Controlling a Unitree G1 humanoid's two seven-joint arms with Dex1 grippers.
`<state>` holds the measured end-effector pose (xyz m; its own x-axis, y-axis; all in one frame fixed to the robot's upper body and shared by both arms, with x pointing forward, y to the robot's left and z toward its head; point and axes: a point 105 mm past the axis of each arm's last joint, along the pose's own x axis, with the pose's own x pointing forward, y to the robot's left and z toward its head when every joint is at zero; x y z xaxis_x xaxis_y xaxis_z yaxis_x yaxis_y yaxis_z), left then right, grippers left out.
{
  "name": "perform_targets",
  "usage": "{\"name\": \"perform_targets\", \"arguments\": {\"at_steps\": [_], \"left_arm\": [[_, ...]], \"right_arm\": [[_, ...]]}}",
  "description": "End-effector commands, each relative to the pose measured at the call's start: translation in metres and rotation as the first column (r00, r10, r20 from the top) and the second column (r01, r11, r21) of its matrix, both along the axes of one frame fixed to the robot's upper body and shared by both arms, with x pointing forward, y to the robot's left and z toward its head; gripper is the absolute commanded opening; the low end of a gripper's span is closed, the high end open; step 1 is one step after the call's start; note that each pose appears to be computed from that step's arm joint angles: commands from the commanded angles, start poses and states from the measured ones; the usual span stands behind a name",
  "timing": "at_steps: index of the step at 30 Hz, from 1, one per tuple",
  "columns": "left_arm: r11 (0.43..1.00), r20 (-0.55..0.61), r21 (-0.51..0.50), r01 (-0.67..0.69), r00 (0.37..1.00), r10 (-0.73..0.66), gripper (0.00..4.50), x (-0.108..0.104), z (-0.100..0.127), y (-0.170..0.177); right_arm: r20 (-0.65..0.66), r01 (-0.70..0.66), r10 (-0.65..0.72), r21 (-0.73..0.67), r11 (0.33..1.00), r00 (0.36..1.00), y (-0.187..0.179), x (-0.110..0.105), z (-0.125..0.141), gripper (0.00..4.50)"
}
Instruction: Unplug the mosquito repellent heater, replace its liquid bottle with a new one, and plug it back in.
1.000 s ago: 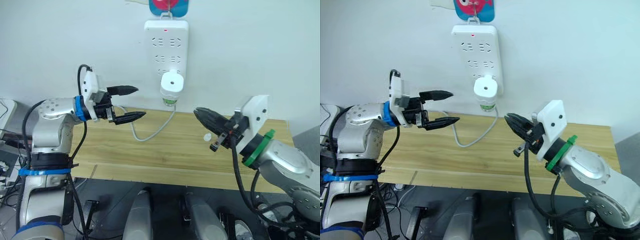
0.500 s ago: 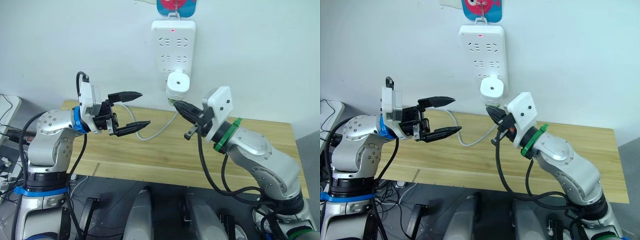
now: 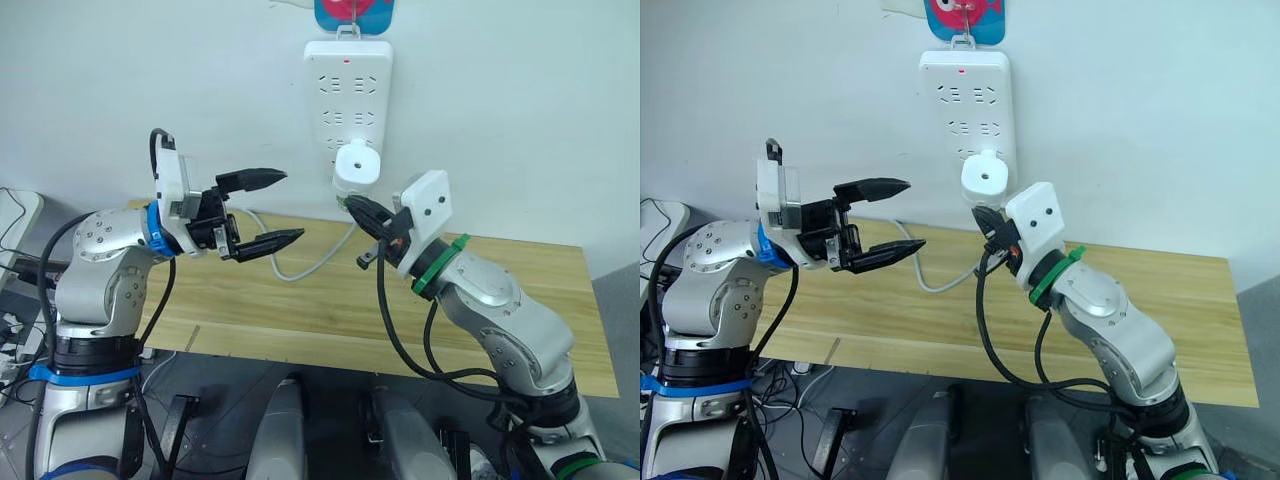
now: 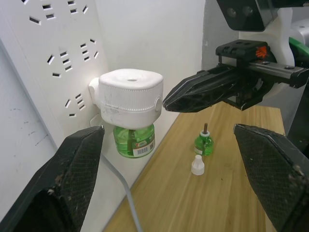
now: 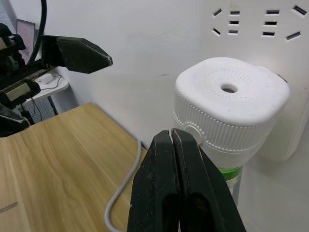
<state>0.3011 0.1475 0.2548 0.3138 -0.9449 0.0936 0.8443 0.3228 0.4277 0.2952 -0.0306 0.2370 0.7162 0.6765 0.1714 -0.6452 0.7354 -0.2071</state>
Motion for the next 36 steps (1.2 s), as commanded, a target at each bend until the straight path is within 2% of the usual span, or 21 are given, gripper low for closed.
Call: {"name": "perform_targets", "arguments": {"at_steps": [1,26,36], "left_arm": [[1.0,0.037,-0.001,0.027,0.999,-0.027,4.5,-0.007,0.008,-0.004],[1.0,0.042,0.002,0.03,0.999,-0.03,4.5,-0.006,0.009,-0.006],[0.999,0.042,0.01,0.032,0.999,-0.032,4.5,-0.005,0.006,-0.006]], "right_arm": [[0.049,0.009,-0.009,0.01,1.0,0.999,-0.001,-0.003,0.01,0.05],[0.073,0.149,-0.15,0.026,0.989,0.986,-0.016,0.015,0.015,0.05],[0.02,-0.023,0.023,0.008,1.0,1.0,-0.009,-0.013,0.007,0.05]]}}
